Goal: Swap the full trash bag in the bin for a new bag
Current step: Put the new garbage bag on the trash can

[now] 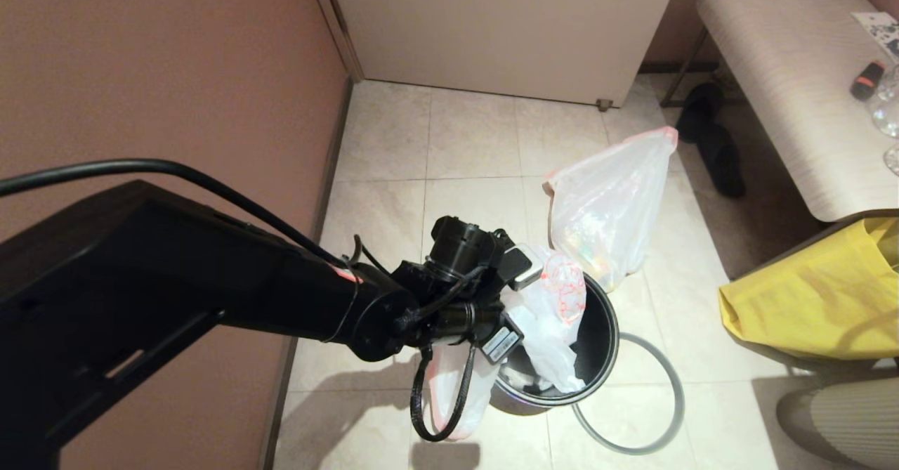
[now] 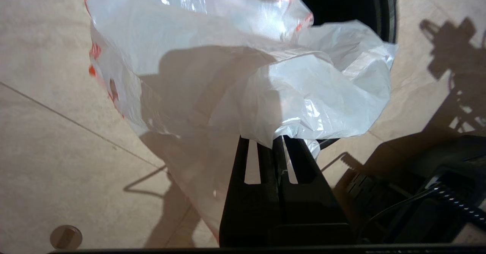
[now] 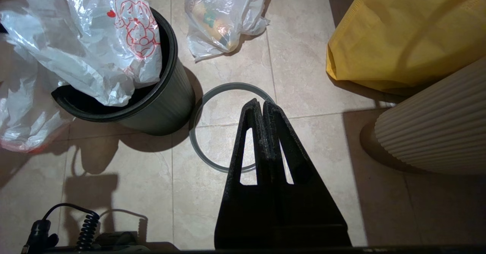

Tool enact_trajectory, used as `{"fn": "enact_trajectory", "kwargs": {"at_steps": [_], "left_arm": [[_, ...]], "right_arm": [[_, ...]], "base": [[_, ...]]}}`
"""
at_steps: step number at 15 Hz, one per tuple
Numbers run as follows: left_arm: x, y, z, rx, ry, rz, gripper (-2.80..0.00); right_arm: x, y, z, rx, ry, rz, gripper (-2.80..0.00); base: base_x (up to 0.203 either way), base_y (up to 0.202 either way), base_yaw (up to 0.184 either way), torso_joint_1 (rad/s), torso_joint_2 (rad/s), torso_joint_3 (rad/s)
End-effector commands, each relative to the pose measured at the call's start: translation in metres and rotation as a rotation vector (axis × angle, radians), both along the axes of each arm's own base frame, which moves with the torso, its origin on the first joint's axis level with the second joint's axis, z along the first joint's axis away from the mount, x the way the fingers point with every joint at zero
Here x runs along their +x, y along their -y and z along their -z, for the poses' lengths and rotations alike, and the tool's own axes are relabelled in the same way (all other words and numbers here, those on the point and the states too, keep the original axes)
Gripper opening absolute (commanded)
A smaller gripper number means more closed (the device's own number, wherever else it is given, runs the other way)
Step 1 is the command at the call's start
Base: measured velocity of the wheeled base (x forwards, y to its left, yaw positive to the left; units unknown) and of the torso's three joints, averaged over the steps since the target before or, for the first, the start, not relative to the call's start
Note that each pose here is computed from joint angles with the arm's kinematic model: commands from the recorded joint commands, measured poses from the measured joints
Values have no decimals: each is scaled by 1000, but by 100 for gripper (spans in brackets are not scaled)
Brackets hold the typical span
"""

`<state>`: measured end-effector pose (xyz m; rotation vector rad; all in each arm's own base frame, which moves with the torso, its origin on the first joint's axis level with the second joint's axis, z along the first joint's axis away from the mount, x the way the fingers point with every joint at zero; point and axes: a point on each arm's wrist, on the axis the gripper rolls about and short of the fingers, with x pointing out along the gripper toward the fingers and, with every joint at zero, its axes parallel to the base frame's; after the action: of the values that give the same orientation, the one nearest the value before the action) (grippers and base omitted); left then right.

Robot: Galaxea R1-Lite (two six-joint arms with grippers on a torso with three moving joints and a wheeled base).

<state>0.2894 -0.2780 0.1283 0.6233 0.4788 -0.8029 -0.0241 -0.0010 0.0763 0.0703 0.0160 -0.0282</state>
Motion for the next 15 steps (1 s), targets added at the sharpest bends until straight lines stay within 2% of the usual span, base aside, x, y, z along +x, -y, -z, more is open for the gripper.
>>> {"fn": "enact_trajectory", "kwargs": {"at_steps": [1, 5, 6, 8, 11, 13, 15], "left_arm": [[-11, 9, -32, -48, 43, 30, -280], [-20, 46, -72, -129, 52, 72, -280], [-19, 58, -75, -142, 41, 77, -280], [-10, 83, -67, -130, 8, 83, -280], [5, 117, -9, -54, -31, 112, -280], [15, 135, 21, -100, 25, 132, -280], [20, 143, 44, -109, 34, 142, -280]], "right_arm": [[0, 0, 0, 0, -1, 0, -280], [0, 0, 0, 1, -1, 0, -280], [0, 0, 0, 1, -1, 2, -280], [0, 0, 0, 1, -1, 1, -280], [0, 0, 0, 6, 0, 2, -280], [0, 0, 0, 12, 2, 2, -280], [0, 0, 0, 12, 2, 2, -280]], "base": [[0, 0, 0, 0, 0, 0], [0, 0, 0, 0, 0, 0], [0, 0, 0, 0, 0, 0], [0, 0, 0, 0, 0, 0], [0, 0, 0, 0, 0, 0], [0, 0, 0, 0, 0, 0], [0, 0, 0, 0, 0, 0]]}}
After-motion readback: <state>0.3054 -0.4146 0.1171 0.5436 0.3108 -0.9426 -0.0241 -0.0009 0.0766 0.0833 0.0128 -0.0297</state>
